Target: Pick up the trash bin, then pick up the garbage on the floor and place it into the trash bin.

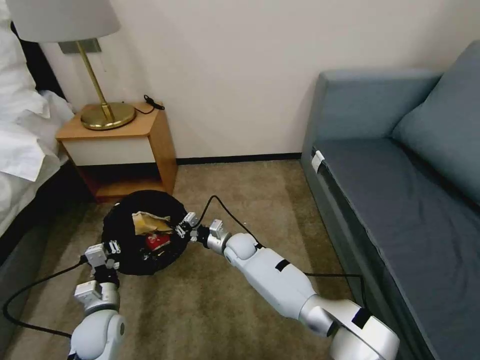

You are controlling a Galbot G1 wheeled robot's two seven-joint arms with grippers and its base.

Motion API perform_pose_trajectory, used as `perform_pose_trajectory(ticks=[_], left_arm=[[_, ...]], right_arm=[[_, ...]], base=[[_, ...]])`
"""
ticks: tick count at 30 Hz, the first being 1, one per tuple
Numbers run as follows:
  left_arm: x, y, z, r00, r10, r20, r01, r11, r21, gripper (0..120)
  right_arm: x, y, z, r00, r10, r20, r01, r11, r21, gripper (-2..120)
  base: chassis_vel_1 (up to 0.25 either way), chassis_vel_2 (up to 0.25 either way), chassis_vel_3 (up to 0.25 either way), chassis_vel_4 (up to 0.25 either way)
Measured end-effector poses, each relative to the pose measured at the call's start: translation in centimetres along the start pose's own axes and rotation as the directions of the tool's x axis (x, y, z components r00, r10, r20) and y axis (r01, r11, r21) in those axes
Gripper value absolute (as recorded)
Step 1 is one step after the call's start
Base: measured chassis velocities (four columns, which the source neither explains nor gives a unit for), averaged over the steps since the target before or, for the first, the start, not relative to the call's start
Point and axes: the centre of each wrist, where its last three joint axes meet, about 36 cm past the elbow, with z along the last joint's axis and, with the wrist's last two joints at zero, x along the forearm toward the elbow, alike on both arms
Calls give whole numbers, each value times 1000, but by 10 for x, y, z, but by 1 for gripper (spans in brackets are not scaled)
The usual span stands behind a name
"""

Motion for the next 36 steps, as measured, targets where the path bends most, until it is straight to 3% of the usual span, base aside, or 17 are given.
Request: perform_pose_trajectory(ticks=[9, 11, 21, 28, 31, 32, 35, 36], left_arm=[[-1, 3, 0, 1000, -18, 1, 18, 1000, -4, 6], [-2, 5, 1, 999, -32, -2, 32, 999, -7, 6], [-3, 10, -1, 997, -80, -17, 81, 996, 26, 6], [-9, 13, -8, 994, -111, -23, 112, 991, 66, 6], [-20, 10, -20, 981, -191, -47, 196, 971, 140, 6], [-20, 10, -20, 981, -191, -47, 196, 971, 140, 6], [-33, 5, -36, 950, -291, -115, 311, 921, 235, 6], [-33, 5, -36, 950, -291, -115, 311, 921, 235, 6]], right_arm=[[-4, 9, -12, 998, -3, 61, 2, 1000, 19, 45], [-5, 12, -21, 995, 2, 96, -4, 1000, 17, 57], [-4, 17, -73, 966, 41, 254, -13, 994, -108, 93], [17, 12, -66, 962, 80, 261, -40, 987, -155, 100], [34, 5, -59, 956, 141, 256, -100, 981, -168, 100], [34, 5, -59, 956, 141, 256, -100, 981, -168, 100], [66, -12, -40, 950, 223, 218, -188, 968, -168, 100], [66, -12, -40, 950, 223, 218, -188, 968, -168, 100]], base=[[0, 0, 0, 0], [0, 0, 0, 0], [0, 0, 0, 0], [0, 0, 0, 0], [0, 0, 0, 0], [0, 0, 0, 0], [0, 0, 0, 0], [0, 0, 0, 0]])
